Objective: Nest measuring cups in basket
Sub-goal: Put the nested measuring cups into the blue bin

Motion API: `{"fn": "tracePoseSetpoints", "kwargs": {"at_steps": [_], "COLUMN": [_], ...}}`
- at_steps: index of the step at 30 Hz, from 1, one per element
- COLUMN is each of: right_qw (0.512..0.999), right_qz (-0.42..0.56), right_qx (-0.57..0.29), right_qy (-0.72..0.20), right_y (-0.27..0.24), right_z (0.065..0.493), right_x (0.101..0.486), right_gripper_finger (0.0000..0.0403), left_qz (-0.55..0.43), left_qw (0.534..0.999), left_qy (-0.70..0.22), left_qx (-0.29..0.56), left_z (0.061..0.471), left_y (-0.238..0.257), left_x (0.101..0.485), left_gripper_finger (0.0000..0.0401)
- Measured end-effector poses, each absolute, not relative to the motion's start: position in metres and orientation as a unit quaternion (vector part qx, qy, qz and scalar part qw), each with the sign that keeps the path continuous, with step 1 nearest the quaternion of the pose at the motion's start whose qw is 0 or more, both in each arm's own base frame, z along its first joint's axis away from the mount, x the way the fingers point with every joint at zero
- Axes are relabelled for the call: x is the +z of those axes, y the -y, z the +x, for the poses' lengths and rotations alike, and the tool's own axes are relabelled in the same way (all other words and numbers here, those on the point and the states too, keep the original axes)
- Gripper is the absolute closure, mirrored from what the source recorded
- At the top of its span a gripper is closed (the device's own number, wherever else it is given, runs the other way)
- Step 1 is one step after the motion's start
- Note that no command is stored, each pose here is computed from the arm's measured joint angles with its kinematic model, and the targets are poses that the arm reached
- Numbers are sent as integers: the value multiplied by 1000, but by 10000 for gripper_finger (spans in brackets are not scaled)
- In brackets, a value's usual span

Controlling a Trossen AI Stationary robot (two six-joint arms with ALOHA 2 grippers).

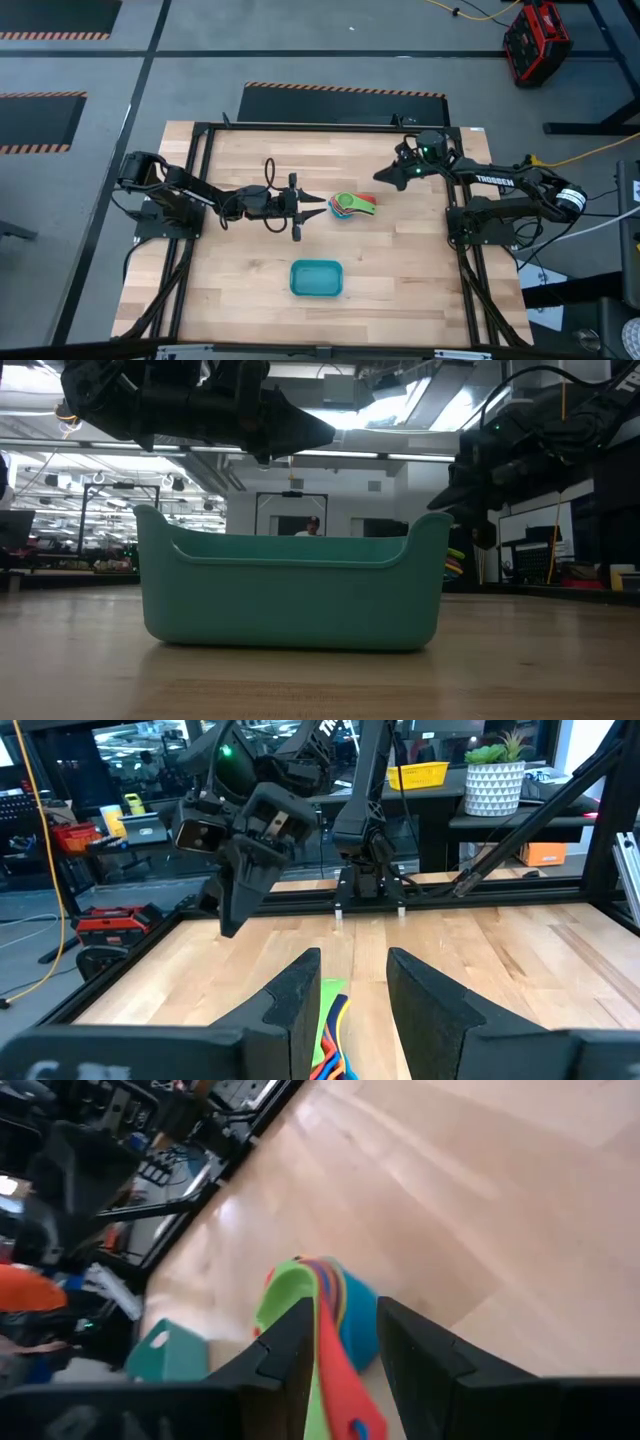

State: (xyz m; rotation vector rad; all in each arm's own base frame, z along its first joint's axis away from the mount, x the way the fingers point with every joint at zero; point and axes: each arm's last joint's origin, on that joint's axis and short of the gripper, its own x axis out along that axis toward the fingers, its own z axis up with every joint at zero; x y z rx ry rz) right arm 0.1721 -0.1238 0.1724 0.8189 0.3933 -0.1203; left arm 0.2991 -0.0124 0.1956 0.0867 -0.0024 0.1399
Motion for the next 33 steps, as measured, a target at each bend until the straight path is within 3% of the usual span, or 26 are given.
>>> {"fn": "tracePoseSetpoints", "kwargs": {"at_steps": [11, 16, 22, 33], "right_qw": [907, 907, 906, 902], "right_qz": [365, 367, 369, 380], "right_qx": [-86, -84, -84, -84], "right_qy": [-189, -189, -189, -188], "right_y": [126, 126, 126, 125], "right_z": [172, 172, 172, 172], "right_x": [172, 172, 172, 172], "right_gripper_finger": [287, 266, 208, 63], "left_qz": [43, 43, 44, 44], "left_qw": [997, 997, 997, 997], "left_qy": [1, 1, 1, 1], "left_qx": [70, 70, 70, 70], "left_z": [299, 299, 299, 299], "left_y": [12, 12, 13, 12], "left_x": [196, 196, 196, 196], "left_gripper_finger": [289, 289, 289, 289]}}
